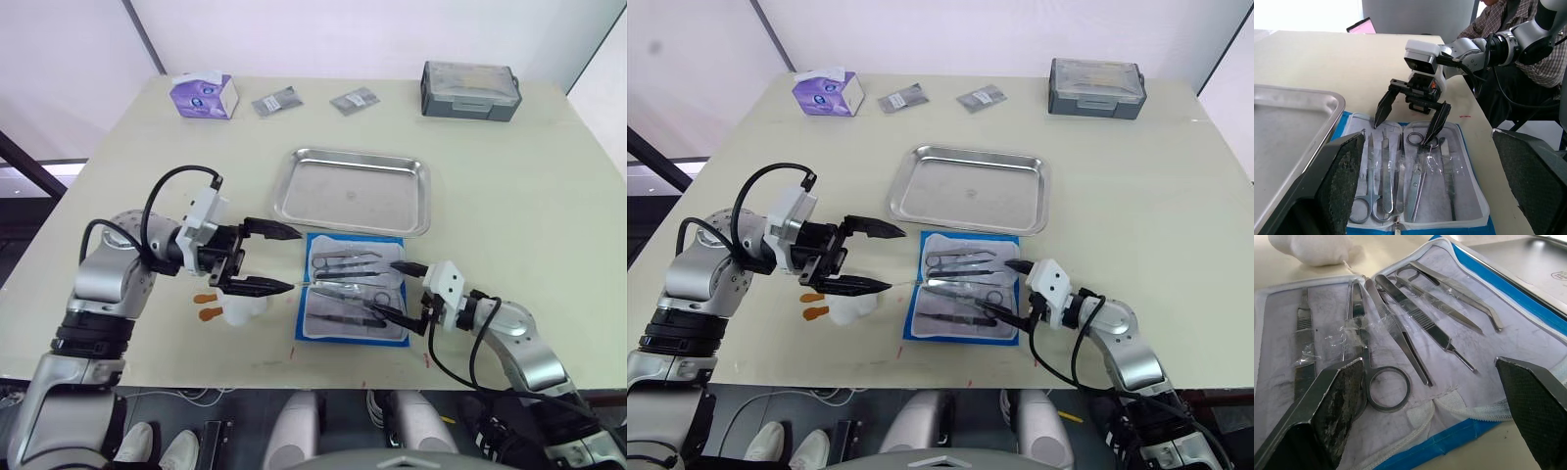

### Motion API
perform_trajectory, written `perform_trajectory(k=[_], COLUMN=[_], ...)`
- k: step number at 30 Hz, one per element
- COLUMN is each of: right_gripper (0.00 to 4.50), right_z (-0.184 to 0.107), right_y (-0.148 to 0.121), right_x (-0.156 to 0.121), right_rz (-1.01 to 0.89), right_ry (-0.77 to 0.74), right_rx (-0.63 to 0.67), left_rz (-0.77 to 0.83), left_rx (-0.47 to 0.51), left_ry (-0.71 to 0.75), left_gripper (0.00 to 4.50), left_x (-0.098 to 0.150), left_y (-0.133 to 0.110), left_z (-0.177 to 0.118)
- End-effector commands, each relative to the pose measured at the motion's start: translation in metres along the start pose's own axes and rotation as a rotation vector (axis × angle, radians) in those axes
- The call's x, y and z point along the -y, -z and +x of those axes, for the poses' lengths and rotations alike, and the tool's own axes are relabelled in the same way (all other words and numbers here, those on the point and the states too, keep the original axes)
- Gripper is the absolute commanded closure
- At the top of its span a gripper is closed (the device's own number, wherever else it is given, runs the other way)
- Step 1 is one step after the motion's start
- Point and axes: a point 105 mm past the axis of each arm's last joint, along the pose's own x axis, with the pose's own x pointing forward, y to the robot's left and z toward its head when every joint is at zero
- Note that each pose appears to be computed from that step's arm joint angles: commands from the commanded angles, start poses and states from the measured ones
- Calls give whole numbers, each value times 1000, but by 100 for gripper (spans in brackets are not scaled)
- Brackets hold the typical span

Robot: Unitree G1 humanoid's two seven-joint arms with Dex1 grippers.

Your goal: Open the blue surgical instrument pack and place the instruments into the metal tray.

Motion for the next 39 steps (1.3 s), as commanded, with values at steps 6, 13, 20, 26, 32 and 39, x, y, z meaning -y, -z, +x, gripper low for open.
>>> perform_trajectory(k=[6,13,20,26,32,39], right_gripper=[0,0,0,0,0,0], right_z=[2,2,0,-1,-1,3], right_y=[35,44,52,56,56,54], right_x=[-12,-14,-16,-19,-19,-19], right_rz=[172,227,221,215,210,198], right_ry=[15,27,23,20,20,-2], right_rx=[-112,-132,-161,-174,-176,-172], left_rz=[36,34,29,16,29,45], left_rx=[10,16,20,23,12,23], left_ry=[22,8,-2,-36,-132,-125], left_gripper=[8,8,8,8,8,62], left_x=[3,0,-1,-6,-25,-51], left_y=[-4,-2,2,7,14,25], left_z=[0,0,1,0,0,2])
